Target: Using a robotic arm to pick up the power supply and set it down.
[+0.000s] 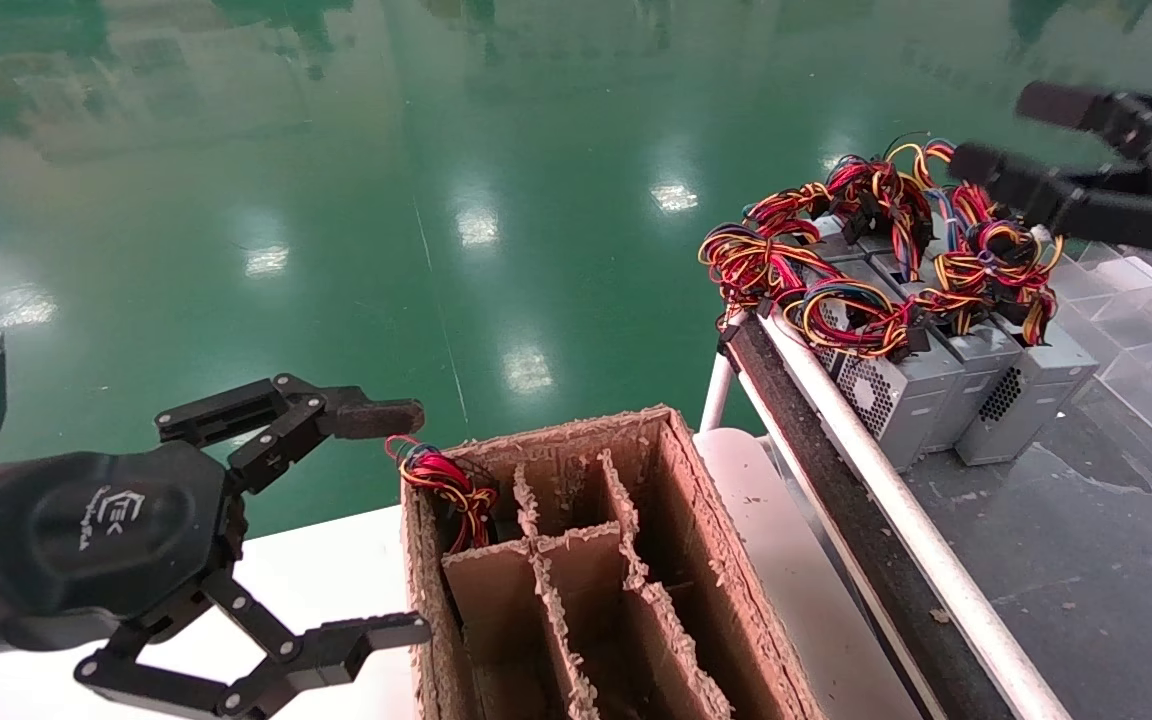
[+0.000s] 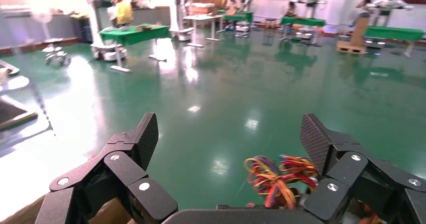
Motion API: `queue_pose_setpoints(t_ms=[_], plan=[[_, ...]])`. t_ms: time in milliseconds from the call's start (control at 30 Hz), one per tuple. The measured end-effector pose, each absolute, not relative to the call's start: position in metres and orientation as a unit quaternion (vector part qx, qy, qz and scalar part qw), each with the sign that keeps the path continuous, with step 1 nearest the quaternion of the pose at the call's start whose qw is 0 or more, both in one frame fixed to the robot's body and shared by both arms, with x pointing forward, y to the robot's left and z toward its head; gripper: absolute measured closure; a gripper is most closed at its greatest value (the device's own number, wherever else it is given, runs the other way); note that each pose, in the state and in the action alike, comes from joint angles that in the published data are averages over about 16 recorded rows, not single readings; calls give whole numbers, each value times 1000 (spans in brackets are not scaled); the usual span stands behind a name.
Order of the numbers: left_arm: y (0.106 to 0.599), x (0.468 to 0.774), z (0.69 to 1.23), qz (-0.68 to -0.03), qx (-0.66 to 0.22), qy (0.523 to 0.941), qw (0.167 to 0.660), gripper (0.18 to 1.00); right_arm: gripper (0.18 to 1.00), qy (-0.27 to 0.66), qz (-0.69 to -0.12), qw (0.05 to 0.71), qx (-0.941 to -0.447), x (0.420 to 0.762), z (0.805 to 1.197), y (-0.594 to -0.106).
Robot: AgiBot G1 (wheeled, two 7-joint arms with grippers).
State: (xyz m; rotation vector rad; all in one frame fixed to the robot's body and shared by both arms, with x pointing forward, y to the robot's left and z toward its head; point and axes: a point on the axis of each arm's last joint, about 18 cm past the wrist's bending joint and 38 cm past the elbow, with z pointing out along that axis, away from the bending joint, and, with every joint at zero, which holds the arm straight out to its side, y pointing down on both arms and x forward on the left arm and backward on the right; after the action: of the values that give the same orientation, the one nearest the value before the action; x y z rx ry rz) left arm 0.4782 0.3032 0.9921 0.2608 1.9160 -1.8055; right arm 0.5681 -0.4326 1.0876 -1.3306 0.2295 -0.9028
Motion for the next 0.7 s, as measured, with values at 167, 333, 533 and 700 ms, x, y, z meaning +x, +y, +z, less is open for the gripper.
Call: queue_pose_setpoints(t_ms=[167,333,533,700], plan=[[303,478,992,-662,96,702,245,184,178,75,-391,684,-612,561,1078,-416],[303,478,992,-662,96,702,245,184,178,48,-375,679,-629,553,1067,-398],[303,478,992,-662,96,702,245,184,178,14,-352,675,-649,540,1052,-377],[303,478,992,-662,96,702,245,184,178,-14,-330,671,-664,527,1039,-358]])
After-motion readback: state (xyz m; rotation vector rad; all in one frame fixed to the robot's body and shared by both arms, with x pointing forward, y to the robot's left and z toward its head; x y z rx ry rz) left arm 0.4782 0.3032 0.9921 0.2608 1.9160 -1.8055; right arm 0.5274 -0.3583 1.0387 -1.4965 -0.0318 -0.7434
